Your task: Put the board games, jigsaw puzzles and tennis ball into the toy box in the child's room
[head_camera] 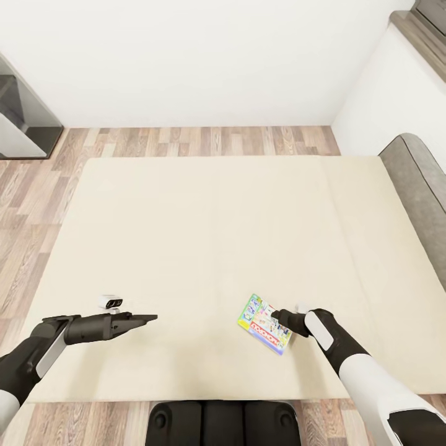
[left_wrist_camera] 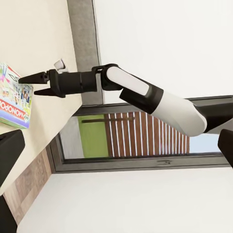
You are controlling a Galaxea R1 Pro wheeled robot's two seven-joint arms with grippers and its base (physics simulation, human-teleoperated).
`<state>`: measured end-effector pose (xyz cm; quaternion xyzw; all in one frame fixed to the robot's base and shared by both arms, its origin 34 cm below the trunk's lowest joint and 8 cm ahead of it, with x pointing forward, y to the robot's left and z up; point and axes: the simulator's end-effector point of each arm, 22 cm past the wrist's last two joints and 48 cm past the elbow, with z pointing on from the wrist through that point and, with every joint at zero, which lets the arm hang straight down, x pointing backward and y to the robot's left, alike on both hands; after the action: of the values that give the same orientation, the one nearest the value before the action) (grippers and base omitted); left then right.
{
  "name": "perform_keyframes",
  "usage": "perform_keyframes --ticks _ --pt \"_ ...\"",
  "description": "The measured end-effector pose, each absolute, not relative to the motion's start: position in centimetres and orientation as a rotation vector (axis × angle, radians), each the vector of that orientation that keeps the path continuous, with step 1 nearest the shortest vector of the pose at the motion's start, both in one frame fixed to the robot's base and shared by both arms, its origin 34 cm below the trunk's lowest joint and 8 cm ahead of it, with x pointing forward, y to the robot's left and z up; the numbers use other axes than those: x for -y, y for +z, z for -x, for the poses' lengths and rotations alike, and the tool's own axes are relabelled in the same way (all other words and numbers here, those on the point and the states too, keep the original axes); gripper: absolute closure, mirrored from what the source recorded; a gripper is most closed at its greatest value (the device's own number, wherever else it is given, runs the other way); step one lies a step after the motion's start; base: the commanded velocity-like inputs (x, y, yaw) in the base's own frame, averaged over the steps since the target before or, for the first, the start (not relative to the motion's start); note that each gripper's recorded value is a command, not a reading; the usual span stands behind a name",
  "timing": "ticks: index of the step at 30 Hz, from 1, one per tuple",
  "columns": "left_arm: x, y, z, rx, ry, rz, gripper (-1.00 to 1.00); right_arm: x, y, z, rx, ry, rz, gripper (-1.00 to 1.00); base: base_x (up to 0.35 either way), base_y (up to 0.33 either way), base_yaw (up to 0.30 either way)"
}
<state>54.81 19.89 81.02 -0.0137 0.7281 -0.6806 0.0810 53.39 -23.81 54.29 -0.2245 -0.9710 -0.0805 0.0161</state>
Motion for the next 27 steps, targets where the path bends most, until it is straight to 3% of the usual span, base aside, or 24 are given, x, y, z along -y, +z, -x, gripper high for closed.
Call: perform_keyframes --ticks 27 --pt "-19.83 80.38 -54.50 -2.185 -2.041 0.052 -1.00 23.99 53.68 -52.68 3.006 -0.240 0.695 -1.00 0.000 0.000 0.000"
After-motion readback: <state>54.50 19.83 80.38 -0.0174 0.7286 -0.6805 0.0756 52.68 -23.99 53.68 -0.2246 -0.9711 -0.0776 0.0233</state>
